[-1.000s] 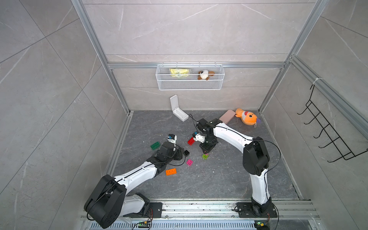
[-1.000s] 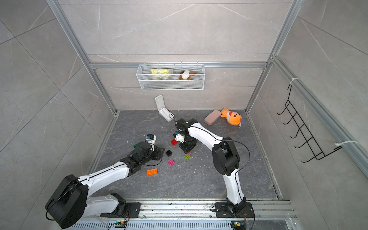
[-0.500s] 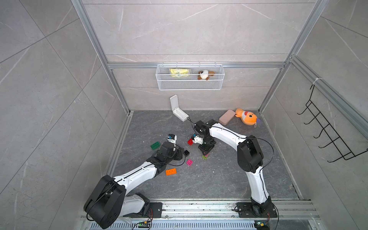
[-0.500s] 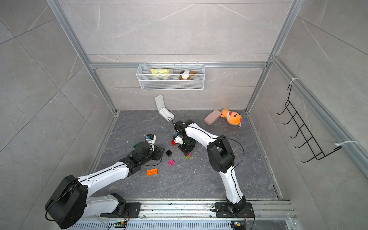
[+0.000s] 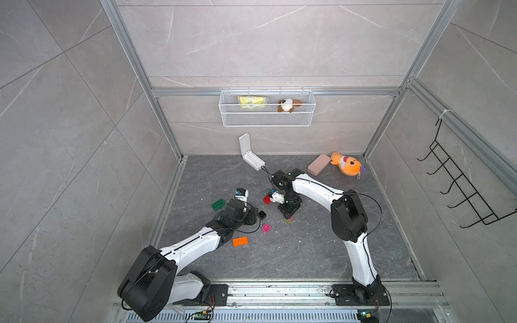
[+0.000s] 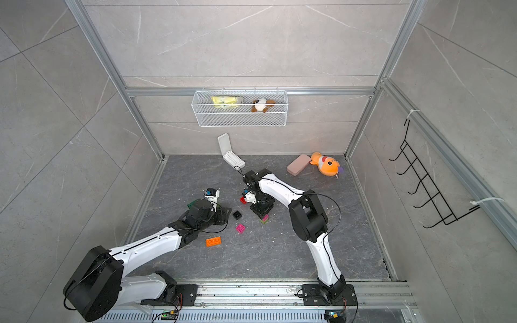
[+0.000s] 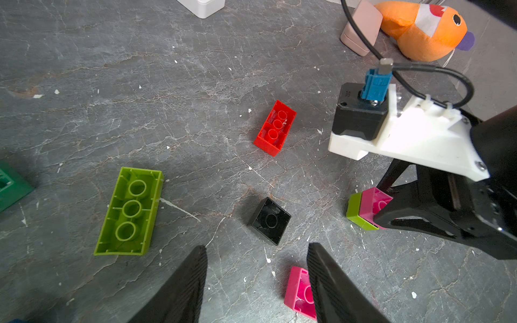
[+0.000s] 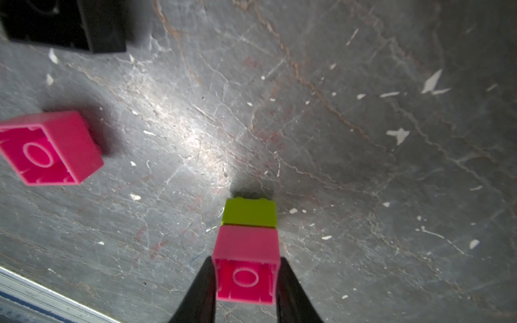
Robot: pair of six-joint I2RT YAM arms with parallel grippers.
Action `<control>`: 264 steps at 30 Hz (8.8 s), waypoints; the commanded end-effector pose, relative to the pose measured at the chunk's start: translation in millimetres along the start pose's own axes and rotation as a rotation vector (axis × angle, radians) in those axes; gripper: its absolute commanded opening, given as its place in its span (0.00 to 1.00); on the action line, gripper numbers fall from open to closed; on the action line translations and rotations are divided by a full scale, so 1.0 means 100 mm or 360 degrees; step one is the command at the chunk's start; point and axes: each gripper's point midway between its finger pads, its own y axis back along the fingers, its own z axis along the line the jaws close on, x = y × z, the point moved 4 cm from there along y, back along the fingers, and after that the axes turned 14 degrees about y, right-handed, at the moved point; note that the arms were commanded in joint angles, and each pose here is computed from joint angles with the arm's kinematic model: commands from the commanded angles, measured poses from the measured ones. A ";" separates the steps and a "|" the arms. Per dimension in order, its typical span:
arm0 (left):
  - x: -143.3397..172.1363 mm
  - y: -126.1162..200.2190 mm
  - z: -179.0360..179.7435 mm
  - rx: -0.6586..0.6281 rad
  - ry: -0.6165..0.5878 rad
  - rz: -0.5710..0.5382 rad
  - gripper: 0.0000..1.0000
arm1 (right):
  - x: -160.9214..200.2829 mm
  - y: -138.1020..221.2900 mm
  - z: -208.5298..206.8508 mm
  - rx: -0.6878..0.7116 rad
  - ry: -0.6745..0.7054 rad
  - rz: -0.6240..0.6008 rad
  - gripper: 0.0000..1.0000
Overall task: Assemble a carrot with lego
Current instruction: Assemble the lego brick with the lego brick, then pick up the lego brick from the center of the board, then assemble the lego brick with the lego brick, then pick up the lego brick from the center of the board.
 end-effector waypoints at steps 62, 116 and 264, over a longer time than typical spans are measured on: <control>-0.17 -0.44 -0.24 0.0026 -0.0414 0.0096 0.67 | 0.33 1.09 -0.06 -0.0056 -0.0034 -0.1027 0.79; 0.26 -0.53 -1.02 0.0832 -0.2004 0.0812 0.18 | 1.42 0.68 -0.87 -0.0355 -0.1044 -0.1142 0.72; -0.19 -0.67 0.97 -0.0658 0.0036 0.0433 0.52 | 0.26 0.96 0.78 -0.0044 0.0207 -0.1234 0.73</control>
